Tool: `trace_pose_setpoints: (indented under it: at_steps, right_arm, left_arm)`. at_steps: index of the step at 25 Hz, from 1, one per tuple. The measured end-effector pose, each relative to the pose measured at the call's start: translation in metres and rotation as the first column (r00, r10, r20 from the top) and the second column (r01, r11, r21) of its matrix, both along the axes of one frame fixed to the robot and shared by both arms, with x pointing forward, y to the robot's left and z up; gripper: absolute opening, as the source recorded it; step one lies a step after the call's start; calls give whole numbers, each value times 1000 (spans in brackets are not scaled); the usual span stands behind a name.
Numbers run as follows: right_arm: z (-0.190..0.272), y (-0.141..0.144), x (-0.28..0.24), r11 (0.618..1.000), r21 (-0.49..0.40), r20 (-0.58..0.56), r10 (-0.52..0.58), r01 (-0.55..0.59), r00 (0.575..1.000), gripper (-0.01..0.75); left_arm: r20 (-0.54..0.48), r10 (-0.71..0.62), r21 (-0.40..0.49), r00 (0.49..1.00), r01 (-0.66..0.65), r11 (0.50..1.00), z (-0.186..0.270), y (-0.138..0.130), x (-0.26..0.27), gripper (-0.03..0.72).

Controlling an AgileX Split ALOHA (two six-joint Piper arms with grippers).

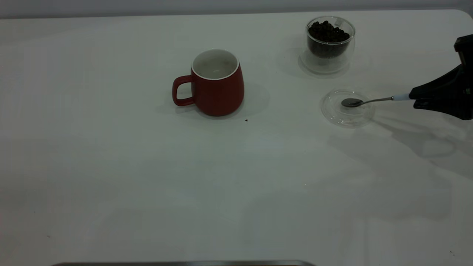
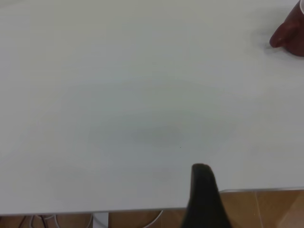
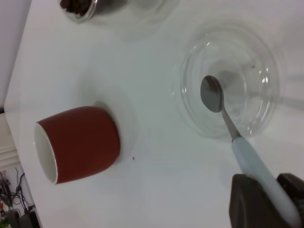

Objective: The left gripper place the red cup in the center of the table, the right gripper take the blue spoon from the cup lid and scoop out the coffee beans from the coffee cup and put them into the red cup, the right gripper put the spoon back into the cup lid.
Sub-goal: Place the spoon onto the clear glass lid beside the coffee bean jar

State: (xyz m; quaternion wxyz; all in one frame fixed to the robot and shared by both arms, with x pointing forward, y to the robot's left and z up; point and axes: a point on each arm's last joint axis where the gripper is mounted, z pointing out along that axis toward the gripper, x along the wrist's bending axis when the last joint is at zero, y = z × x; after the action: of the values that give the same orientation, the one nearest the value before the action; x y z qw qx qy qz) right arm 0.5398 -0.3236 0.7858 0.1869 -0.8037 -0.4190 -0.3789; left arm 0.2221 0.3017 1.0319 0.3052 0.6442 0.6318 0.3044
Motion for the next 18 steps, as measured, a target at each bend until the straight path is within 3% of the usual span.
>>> trace_pose_setpoints:
  at_steps: [18]
  right_arm:
    - [-22, 0, 15, 997, 33, 84, 65, -68, 994, 111]
  left_arm:
    - [0, 5, -6, 1000, -5, 1000, 0, 0, 0, 587]
